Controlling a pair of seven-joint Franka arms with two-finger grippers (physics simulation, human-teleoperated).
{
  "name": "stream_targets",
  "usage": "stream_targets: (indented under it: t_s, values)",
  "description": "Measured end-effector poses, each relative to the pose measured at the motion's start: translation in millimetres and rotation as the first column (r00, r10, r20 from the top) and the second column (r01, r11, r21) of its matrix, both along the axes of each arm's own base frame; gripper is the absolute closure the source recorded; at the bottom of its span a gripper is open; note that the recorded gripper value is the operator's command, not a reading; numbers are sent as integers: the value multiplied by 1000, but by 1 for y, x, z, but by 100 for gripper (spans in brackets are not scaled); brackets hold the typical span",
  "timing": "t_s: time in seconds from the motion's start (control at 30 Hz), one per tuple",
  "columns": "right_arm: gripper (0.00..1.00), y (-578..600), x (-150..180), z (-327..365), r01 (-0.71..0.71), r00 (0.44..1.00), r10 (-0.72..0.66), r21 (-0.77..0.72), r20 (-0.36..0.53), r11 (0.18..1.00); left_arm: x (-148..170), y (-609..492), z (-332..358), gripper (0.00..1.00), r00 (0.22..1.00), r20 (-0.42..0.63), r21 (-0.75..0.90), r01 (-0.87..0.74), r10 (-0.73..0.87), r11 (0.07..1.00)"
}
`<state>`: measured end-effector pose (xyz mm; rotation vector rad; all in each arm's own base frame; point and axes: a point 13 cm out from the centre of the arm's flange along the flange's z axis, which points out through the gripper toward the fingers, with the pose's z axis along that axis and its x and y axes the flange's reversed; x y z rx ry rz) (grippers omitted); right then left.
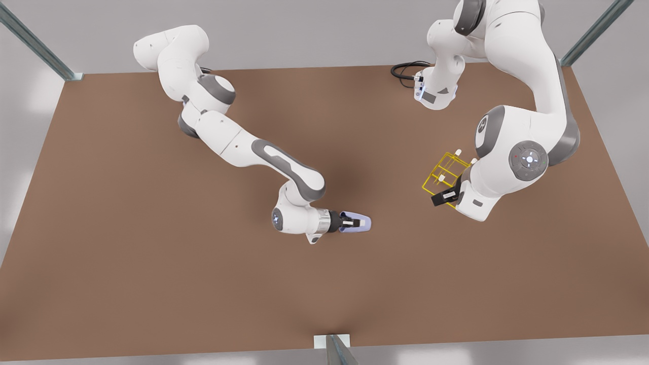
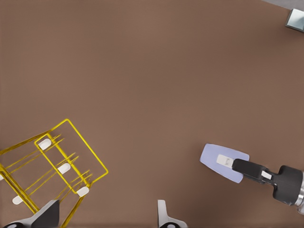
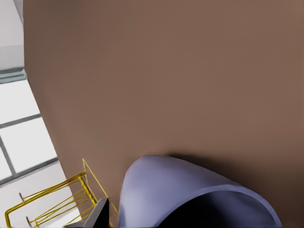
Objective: Place the cup on the cup holder
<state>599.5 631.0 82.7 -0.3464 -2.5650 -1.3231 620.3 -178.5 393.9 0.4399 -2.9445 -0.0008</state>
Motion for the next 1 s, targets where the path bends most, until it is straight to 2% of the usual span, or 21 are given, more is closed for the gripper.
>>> stream_targets:
  t_s: [0.27, 0.37, 0.5, 0.7, 0.73, 0.8, 0.83, 0.9, 0.93, 1.0]
  values:
    - [0, -30, 17, 4, 4, 1000, -4, 8, -21, 1000, -7, -23, 9, 0, 999, 12, -17, 43, -43, 999]
    - [0, -29, 15, 6, -4, 1000, 4, 12, -23, 1000, -15, -32, 47, 0, 996, 68, -36, 62, -60, 997]
    - [0, -35, 16, 10, -1, 999, 2, 28, -42, 1000, -55, -85, 90, 0, 993, 99, -48, 72, -67, 996]
    - [0, -86, 5, 35, -23, 995, 27, 40, -92, 999, -88, -164, 51, 0, 996, 24, -15, -86, 86, 996]
    - [0, -109, 4, 46, -23, 995, 26, 35, -97, 999, -84, -169, 42, 0, 990, 25, -1, -137, 137, 991]
    - [0, -180, 4, 73, -8, 994, 10, 25, -108, 1000, -55, -165, 8, 0, 960, 42, 35, -280, 279, 959]
    - [0, -227, 6, 87, 3, 996, -4, -8, -93, 1000, -39, -165, -11, 0, 937, 51, 49, -347, 345, 936]
    - [0, -364, 3, 101, 20, 999, -26, -202, -24, 979, -13, -170, -42, 0, 887, 69, 61, -460, 456, 886]
    - [0, -449, 4, 104, 38, 999, -34, -354, 18, 934, -4, -173, -64, 0, 862, 72, 70, -506, 501, 860]
    - [0, -590, 12, 157, 84, 992, -1, -647, 128, 758, 7, -181, -102, 0, 812, 75, 84, -583, 579, 808]
